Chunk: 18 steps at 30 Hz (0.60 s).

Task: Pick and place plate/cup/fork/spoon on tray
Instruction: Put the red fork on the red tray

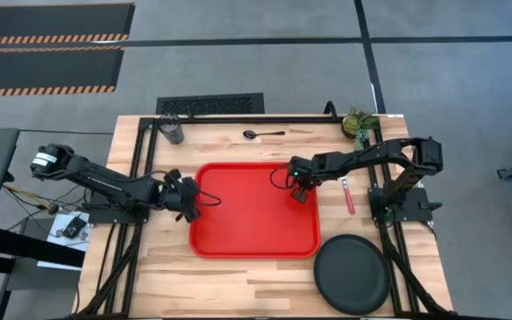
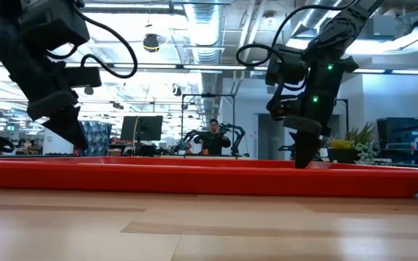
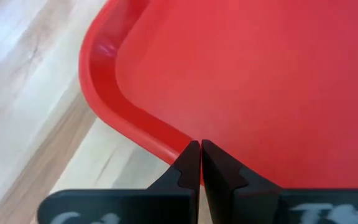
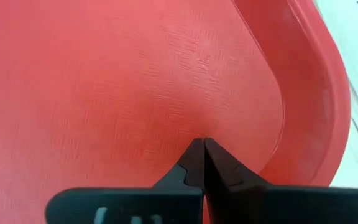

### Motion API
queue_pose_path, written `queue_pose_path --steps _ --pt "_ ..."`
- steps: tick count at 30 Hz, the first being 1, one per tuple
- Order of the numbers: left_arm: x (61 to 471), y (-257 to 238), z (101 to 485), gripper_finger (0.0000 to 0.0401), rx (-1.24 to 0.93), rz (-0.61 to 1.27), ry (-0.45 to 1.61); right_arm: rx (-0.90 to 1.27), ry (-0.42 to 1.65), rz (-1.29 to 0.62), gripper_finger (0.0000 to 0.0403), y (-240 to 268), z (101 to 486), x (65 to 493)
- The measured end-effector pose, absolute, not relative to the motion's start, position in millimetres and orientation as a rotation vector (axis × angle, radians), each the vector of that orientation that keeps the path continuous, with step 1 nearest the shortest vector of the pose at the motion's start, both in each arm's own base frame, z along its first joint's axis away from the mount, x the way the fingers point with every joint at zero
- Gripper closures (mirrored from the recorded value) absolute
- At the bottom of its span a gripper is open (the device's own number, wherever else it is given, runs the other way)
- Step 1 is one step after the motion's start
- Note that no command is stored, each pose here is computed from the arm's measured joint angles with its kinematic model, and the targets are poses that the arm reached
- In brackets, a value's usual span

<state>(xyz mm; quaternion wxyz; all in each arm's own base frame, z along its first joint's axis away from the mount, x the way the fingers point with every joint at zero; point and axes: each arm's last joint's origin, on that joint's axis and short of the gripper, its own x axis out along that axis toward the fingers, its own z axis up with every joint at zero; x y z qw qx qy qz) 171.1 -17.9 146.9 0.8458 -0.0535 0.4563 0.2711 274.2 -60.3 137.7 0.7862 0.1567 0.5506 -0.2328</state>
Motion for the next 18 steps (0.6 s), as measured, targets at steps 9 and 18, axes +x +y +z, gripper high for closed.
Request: queue_pose_path --steps 9,18 --pt "172 -10 151 0.0399 -0.075 0.569 0.954 0.277 1.051 -0.440 0.0393 -55 173 270" --pt "176 -4 181 0.0399 -0.063 0.467 0.722 0.263 0.744 -0.438 0.0394 -36 190 229"
